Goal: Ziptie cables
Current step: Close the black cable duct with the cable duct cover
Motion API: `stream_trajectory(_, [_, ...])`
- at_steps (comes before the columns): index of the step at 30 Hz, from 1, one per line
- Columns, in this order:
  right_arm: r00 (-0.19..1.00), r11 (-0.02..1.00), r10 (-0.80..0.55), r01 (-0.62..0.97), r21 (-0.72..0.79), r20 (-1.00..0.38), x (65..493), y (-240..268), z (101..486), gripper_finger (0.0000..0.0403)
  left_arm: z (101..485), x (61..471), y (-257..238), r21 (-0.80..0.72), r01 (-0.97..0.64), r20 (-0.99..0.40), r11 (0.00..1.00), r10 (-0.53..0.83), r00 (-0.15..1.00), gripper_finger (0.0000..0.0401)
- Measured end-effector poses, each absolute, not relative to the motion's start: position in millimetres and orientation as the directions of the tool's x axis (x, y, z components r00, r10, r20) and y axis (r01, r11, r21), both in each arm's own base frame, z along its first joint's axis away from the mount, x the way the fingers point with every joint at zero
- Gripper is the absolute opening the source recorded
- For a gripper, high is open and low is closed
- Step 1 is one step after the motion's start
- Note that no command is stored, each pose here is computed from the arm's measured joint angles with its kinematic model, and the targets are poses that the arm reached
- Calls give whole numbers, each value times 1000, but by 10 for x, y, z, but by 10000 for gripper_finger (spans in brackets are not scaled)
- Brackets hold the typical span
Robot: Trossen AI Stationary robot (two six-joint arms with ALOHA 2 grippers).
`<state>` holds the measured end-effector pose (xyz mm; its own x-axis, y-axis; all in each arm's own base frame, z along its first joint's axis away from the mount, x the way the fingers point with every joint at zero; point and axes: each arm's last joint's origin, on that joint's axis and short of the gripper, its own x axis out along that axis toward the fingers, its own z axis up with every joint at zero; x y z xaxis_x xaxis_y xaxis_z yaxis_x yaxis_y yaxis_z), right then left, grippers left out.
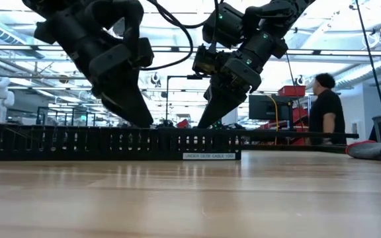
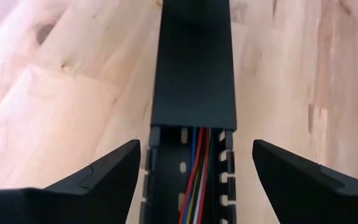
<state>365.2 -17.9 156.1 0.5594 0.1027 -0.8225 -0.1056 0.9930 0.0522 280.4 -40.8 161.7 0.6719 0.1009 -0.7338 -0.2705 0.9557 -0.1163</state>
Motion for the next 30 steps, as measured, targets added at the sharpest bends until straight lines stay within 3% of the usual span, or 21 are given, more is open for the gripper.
stream_trajectory(15, [559,994,101,-97,57,-823,3652,-179,1560,0,1399,2832,-498,-32,-318,-761,948,183,622,304])
stream_trajectory(25, [560,994,100,-93,57,-822,3652,-180,1560,0,1399,2818,-541,17,-330,-744,944,232,626,252])
stream_trajectory(30, [564,994,103,-90,62,-819,3670,-180,1529,0,1385,2811,-539,12,-331,-735,944,232,637,247])
